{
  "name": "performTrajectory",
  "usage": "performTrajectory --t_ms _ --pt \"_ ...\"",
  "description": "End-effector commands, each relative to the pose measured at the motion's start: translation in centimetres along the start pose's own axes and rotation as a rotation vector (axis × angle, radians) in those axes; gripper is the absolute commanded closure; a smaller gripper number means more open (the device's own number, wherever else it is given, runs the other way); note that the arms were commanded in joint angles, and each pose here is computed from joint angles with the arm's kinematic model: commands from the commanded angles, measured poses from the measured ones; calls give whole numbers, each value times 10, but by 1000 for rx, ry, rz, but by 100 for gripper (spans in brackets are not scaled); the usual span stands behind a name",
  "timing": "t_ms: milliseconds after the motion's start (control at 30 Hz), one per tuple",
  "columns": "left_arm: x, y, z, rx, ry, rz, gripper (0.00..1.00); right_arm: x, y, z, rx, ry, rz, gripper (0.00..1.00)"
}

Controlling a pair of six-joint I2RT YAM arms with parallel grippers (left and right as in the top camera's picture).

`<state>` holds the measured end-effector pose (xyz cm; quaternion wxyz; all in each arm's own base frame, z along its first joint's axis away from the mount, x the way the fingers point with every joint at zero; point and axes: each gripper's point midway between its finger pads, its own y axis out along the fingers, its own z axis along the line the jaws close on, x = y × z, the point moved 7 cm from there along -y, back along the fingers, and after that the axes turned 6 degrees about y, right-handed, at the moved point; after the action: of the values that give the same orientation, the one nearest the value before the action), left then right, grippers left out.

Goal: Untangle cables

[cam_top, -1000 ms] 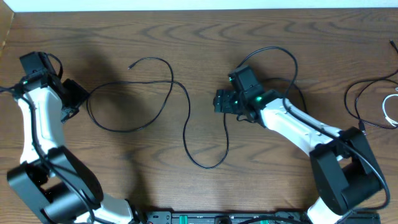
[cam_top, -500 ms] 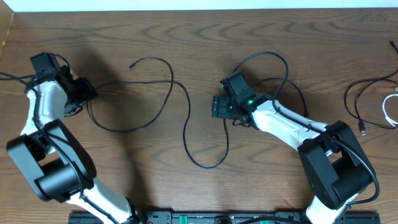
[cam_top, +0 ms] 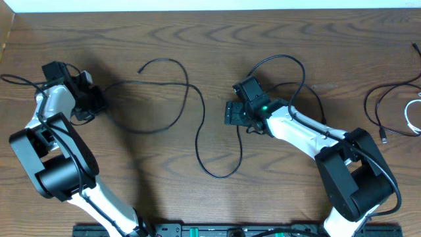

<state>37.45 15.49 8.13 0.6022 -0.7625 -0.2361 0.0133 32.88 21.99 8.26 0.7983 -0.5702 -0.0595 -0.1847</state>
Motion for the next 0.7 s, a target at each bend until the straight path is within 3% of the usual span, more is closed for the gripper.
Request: performTrajectory --t_ms 0,133,267,500,667 --pt "0 1 -32 -235 -23 8 92 5 2 -13 -70 23 -37 22" --pt "-6 3 -80 -434 -9 62 92 13 1 -24 -90 54 -42 24" --pt "-27 12 -129 -475 38 175 93 20 0 -33 -99 79 -49 24" --pt "-89 27 -217 -423 208 397 93 30 -1 -42 -64 125 -36 22" --pt "-133 37 -258 -285 387 467 93 41 -3 -40 60 135 -7 22"
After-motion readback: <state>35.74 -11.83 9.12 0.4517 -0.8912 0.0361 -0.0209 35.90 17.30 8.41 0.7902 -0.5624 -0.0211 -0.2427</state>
